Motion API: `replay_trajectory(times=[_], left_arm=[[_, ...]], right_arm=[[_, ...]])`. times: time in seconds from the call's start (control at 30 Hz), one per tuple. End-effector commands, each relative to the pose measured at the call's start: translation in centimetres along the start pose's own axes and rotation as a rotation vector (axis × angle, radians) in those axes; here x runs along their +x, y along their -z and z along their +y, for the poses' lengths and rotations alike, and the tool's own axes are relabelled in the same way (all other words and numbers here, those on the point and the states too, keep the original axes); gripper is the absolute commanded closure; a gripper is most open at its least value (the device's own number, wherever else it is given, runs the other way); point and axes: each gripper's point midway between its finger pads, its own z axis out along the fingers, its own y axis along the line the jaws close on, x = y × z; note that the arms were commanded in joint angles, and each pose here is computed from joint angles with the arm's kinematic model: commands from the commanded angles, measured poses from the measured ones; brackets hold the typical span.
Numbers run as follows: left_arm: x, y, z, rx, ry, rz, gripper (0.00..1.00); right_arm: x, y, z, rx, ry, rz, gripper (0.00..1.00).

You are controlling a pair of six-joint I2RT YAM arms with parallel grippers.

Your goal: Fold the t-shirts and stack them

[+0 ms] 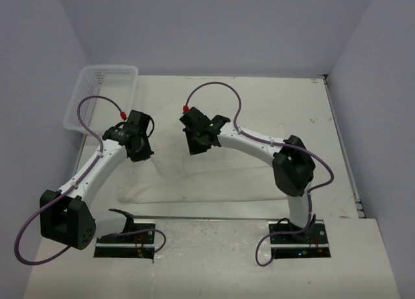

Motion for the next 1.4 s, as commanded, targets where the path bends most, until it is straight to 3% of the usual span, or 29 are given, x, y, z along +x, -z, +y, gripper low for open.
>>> replay_trajectory(times=[0.0, 0.1, 0.2, 0.43, 1.37], left_arm=[[-2.8, 0.5, -3.1, 0.160, 0.000, -0.116, 1.00], [-3.6, 0.6, -3.1, 0.141, -0.020, -0.130, 1.00], [-5.1, 1.1, -2.3, 0.093, -0.024, -0.186, 1.00], [-7.0, 2.2, -2.8, 0.107, -0.029, -0.239, 1.00], [-7.4, 4.5, -3.0, 0.182, -0.037, -0.272, 1.00]], right_arm=[[-3.2, -1.3, 3.0, -0.173, 0.112, 0.006, 0.83], [-3.5, -3.4, 4.6, -0.252, 0.114, 0.059, 0.75], [-3.5, -4.9, 5.4, -0.290, 0.111, 0.097, 0.73], [-3.1, -6.3, 6.1, -0.329, 0.105, 0.147, 0.73], [-0.4, -10.6, 3.2, -0.247, 0.062, 0.250, 0.71]])
